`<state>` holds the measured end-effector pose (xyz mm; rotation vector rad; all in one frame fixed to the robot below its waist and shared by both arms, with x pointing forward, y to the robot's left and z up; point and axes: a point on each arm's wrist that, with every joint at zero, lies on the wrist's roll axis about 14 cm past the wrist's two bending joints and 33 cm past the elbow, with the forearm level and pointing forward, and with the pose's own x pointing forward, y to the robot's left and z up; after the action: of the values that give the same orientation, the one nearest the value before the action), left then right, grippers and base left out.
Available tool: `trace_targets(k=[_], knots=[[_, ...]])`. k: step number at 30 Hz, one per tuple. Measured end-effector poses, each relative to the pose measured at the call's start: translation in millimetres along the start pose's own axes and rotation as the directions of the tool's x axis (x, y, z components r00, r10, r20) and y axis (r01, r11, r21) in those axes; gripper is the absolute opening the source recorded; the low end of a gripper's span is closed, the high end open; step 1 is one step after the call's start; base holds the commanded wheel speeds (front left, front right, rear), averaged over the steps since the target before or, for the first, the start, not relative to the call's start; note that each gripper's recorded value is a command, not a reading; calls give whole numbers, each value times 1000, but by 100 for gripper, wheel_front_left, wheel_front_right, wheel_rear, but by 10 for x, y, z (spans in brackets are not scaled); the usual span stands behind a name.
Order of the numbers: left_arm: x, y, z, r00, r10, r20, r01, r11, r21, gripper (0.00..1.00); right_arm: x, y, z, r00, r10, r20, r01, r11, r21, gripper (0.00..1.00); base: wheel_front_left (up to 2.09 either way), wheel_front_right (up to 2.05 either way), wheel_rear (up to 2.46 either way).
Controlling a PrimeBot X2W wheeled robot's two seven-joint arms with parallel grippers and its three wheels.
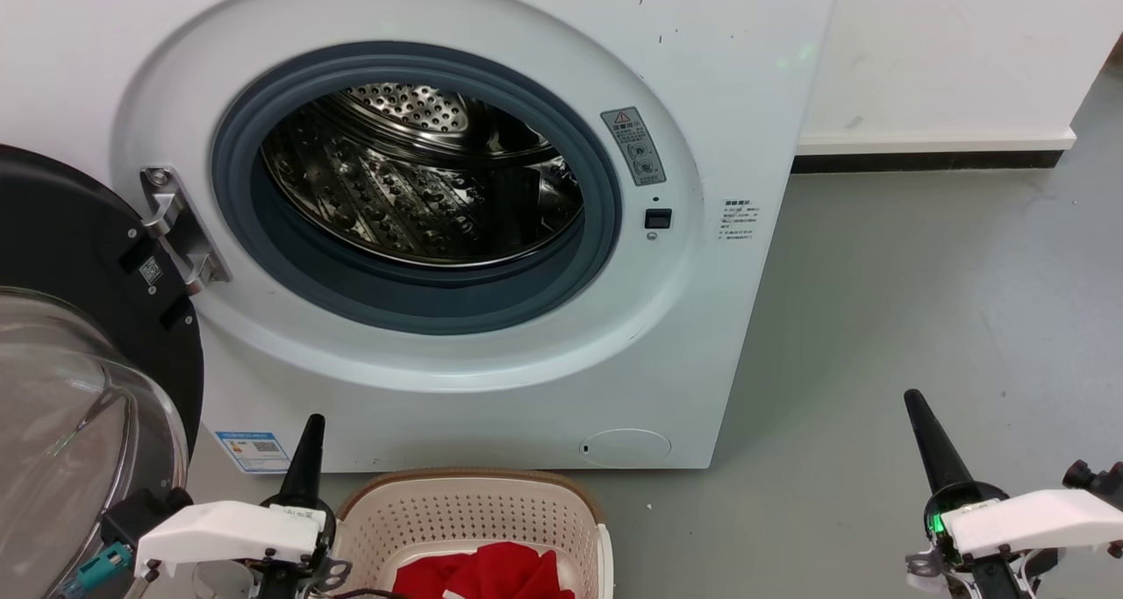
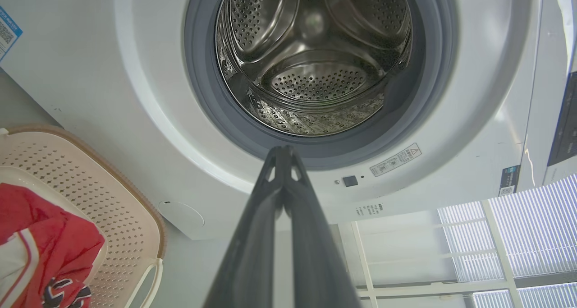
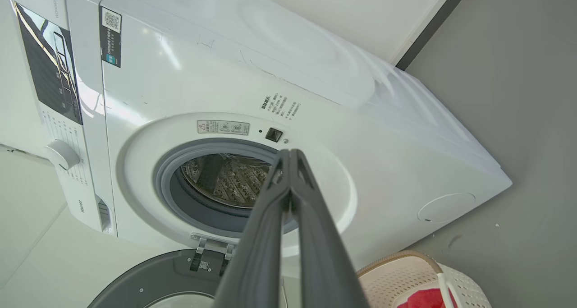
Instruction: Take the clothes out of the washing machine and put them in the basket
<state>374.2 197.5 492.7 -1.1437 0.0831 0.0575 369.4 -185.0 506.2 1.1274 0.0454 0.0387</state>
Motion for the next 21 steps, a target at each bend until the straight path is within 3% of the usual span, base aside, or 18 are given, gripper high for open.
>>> trace_targets(k=[21], knots=[[63,-56,30,999,-36,5,37,979,-201,0,81,-34,71,1000,-7,26,1,978,207,0,0,0,0]])
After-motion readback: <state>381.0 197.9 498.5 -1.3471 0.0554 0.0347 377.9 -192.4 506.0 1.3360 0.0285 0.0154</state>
